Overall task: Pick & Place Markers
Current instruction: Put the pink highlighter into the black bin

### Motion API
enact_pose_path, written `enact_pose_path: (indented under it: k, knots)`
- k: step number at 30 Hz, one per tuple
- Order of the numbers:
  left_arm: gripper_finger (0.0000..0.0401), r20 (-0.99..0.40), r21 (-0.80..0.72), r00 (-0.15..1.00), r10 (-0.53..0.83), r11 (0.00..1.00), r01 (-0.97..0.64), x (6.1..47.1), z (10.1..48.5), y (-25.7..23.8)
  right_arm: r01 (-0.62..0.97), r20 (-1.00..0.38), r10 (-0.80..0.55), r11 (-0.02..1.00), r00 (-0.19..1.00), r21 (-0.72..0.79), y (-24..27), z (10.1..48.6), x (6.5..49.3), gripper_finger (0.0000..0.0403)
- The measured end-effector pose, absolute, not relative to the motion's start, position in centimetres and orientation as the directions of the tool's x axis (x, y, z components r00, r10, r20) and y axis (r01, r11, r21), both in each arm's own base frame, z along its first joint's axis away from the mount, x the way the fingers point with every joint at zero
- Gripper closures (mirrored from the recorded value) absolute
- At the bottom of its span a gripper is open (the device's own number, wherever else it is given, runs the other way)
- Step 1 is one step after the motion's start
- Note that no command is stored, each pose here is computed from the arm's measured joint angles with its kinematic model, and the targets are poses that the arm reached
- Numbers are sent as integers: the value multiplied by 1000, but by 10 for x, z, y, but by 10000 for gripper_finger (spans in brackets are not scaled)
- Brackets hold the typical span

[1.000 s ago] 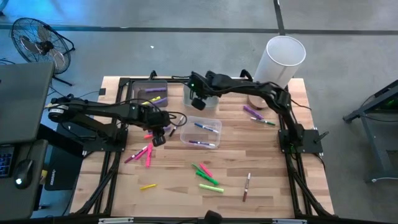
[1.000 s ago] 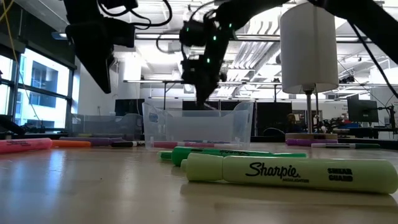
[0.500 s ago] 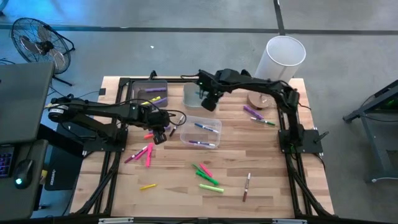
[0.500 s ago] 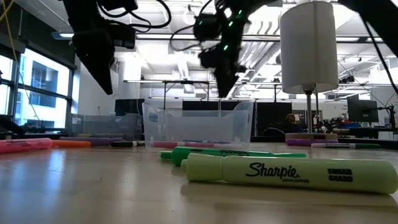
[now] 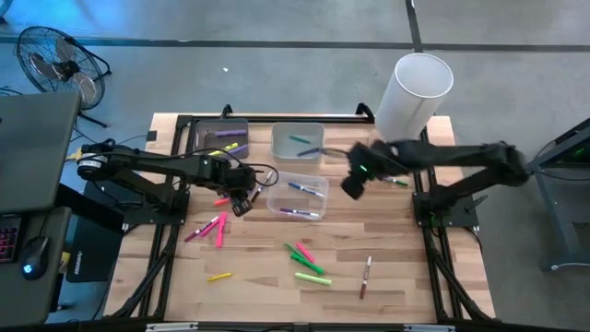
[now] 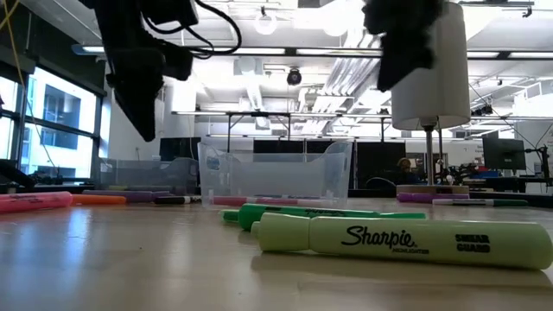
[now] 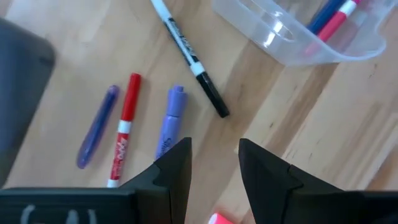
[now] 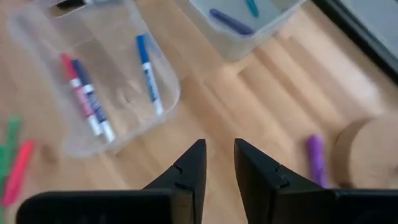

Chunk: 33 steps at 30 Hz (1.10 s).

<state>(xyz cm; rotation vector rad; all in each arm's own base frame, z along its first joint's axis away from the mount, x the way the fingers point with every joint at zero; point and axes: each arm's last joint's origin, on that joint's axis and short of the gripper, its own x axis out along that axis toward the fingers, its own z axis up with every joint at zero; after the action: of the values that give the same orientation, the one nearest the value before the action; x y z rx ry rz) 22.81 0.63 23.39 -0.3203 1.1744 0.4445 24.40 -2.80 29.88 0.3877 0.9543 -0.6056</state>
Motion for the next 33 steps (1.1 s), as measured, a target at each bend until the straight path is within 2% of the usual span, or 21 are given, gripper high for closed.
enact_pose_path:
  k: [5,11,16,19,29,33]
  knots:
    - [272,-965,18,198,172,796,-606,216,231,6,671,-798,-318,728,512,141,-2,293,203,350]
    - [272,-985,91,51,166,744,-662,201,223,6,690,-786,-310,698,534,193,6,280,183,370]
    - [272,-995,28,52,84,744,-668,198,204,4,690,-786,-309,696,535,196,7,276,183,380]
    - [272,-999,-21,50,19,710,-704,195,194,2,681,-778,-308,705,547,199,7,276,184,378]
    - [272,-999,-45,31,-35,542,-839,190,183,0,673,-772,-309,713,555,198,7,277,185,382]
    - [272,-998,-53,35,-48,446,-893,190,183,0,675,-772,-309,710,555,201,7,277,185,382]
